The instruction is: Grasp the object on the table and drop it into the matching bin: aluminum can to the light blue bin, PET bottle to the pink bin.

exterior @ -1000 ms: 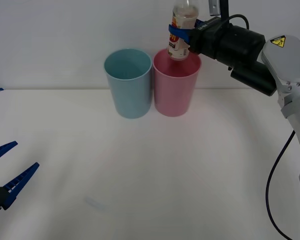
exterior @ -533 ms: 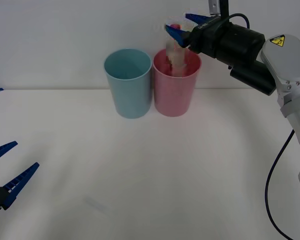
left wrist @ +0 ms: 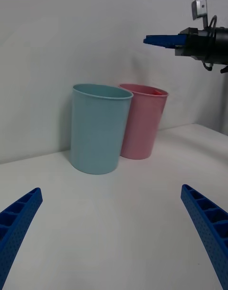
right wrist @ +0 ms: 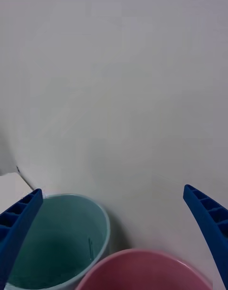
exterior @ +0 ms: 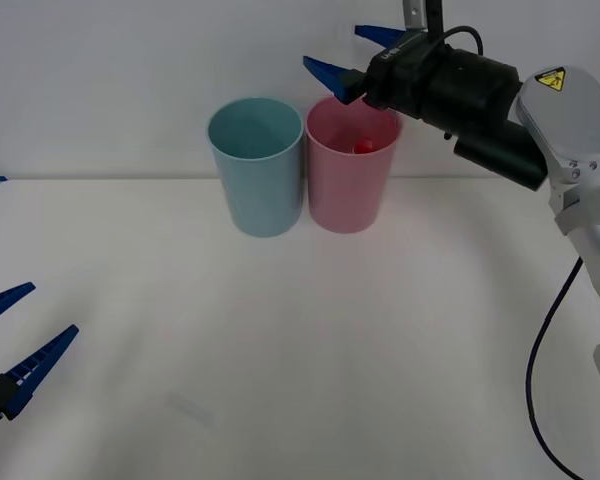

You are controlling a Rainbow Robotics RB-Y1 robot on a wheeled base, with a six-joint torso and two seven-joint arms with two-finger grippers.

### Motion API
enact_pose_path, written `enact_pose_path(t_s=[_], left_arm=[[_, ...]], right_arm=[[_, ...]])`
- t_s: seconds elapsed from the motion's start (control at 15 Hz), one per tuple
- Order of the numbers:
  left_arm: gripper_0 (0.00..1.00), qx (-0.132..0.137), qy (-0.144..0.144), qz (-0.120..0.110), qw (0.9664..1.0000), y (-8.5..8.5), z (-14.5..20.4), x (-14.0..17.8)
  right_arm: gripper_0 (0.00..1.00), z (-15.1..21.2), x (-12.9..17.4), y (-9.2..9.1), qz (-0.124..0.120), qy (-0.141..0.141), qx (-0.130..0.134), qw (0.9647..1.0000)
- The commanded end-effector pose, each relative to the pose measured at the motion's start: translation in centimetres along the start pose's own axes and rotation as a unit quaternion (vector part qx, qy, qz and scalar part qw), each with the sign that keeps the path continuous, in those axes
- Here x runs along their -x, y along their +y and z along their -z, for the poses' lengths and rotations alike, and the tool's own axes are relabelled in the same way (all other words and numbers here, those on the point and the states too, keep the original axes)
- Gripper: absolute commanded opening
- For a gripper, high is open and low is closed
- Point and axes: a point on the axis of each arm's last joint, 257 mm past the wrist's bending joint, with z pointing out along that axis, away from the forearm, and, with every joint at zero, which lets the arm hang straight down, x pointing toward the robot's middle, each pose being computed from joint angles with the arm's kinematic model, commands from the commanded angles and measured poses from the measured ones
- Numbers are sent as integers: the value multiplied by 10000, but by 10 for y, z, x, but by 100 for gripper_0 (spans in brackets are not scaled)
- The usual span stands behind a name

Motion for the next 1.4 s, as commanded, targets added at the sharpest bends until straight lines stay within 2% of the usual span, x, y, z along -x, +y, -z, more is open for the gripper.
enact_pose_path(t_s=[0.07, 0.2, 0.33, 0.47, 0.53, 0.8, 0.93, 1.2, 1.4], left_arm=[[100, 0, 0, 0, 10000, 0, 0, 0], [100, 0, 0, 0, 10000, 0, 0, 0], [100, 0, 0, 0, 10000, 0, 0, 0], [100, 0, 0, 0, 10000, 0, 0, 0], [100, 0, 0, 0, 10000, 0, 0, 0], [100, 0, 0, 0, 10000, 0, 0, 0], [100, 0, 0, 0, 10000, 0, 0, 0], [100, 0, 0, 0, 10000, 0, 0, 0], [100, 0, 0, 0, 10000, 0, 0, 0]], right_arm=[[100, -12, 2, 43, -127, -80, 471, 9988], [100, -19, 4, 80, -206, -140, 876, 9958], [100, -23, 2, 118, -289, -140, 1325, 9907], [100, -14, -4, 146, -341, -144, 1728, 9843], [100, -4, -9, 150, -367, -135, 1815, 9826], [100, 51, -23, 138, -335, -151, 1817, 9827], [100, 81, -36, 129, -61, -178, 1789, 9837], [100, 137, -60, 119, 212, -166, 1956, 9803], [100, 182, -80, 111, 496, -121, 1974, 9790]])
